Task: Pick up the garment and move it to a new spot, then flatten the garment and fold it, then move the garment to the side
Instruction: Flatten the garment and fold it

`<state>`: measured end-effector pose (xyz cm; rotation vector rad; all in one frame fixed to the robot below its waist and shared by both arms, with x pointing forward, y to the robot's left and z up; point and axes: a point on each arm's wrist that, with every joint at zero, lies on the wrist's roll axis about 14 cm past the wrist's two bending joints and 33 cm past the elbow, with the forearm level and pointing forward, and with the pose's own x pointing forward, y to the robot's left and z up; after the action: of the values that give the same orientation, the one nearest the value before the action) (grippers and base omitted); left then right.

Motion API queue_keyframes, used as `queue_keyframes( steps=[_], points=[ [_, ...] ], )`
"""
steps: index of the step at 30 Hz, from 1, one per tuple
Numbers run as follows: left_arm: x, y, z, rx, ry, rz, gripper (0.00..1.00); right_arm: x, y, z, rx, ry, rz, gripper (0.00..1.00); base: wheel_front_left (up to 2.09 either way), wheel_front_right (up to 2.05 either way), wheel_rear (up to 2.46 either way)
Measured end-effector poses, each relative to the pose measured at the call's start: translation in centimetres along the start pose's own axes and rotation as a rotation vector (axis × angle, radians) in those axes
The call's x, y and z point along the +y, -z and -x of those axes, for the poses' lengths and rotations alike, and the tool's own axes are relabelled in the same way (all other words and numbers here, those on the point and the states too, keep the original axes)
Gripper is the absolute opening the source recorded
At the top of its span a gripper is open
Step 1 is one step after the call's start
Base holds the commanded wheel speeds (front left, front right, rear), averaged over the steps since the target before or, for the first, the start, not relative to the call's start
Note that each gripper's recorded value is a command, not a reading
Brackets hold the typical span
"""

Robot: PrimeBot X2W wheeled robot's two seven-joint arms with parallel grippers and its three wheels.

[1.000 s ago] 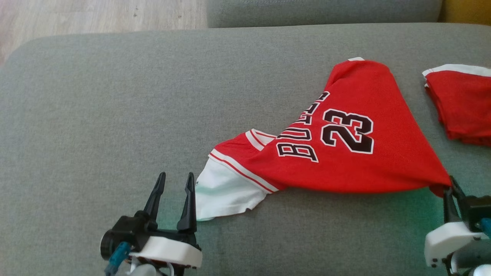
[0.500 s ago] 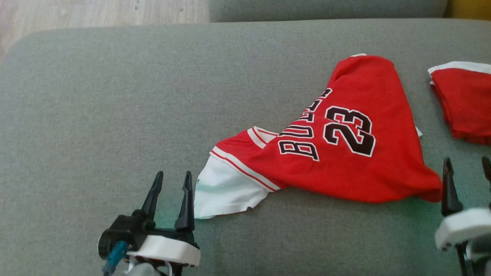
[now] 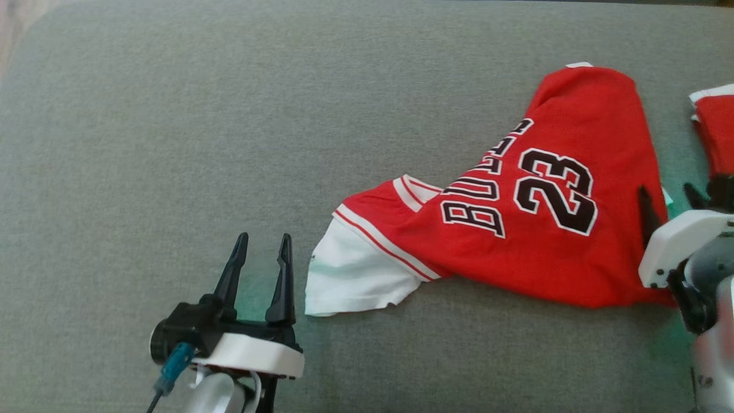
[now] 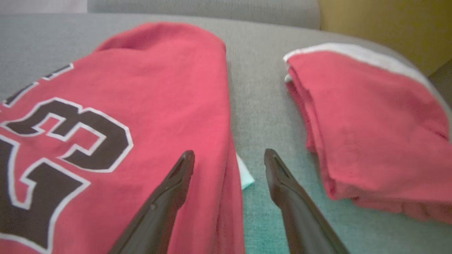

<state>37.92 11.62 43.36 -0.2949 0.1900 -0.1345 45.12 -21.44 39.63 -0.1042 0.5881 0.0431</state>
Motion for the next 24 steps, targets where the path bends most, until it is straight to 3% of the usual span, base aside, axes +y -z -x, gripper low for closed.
queue_keyframes(
  steps=[3,4,5,6,10,24],
  points=[
    [0.4,-0.1,0.2,-0.004,-0.015,-0.001,1.0,1.2,1.3,-0.9,0.078,-0.056,-0.027,1.0,0.0,0.0,0.0],
    [0.5,-0.2,0.3,-0.006,-0.017,-0.005,1.0,1.6,1.4,-1.1,0.091,-0.071,-0.032,0.94,0.0,0.0,0.0],
    [0.5,-0.3,0.4,-0.009,-0.019,-0.005,1.0,1.8,1.4,-1.1,0.096,-0.083,-0.035,0.71,0.0,0.0,0.0],
    [0.5,-0.4,0.4,-0.014,-0.02,-0.006,1.0,1.8,1.0,-1.2,0.091,-0.093,-0.033,0.36,0.0,0.0,0.0],
    [0.3,-0.7,0.5,-0.023,-0.014,-0.011,1.0,1.1,-0.4,-1.2,0.048,-0.087,-0.032,0.0,0.0,0.0,0.0],
    [-1.1,-0.9,0.5,-0.032,0.032,-0.014,1.0,0.4,-9.0,1.3,-0.288,-0.086,-0.024,0.0,0.0,0.0,0.0]
  ],
)
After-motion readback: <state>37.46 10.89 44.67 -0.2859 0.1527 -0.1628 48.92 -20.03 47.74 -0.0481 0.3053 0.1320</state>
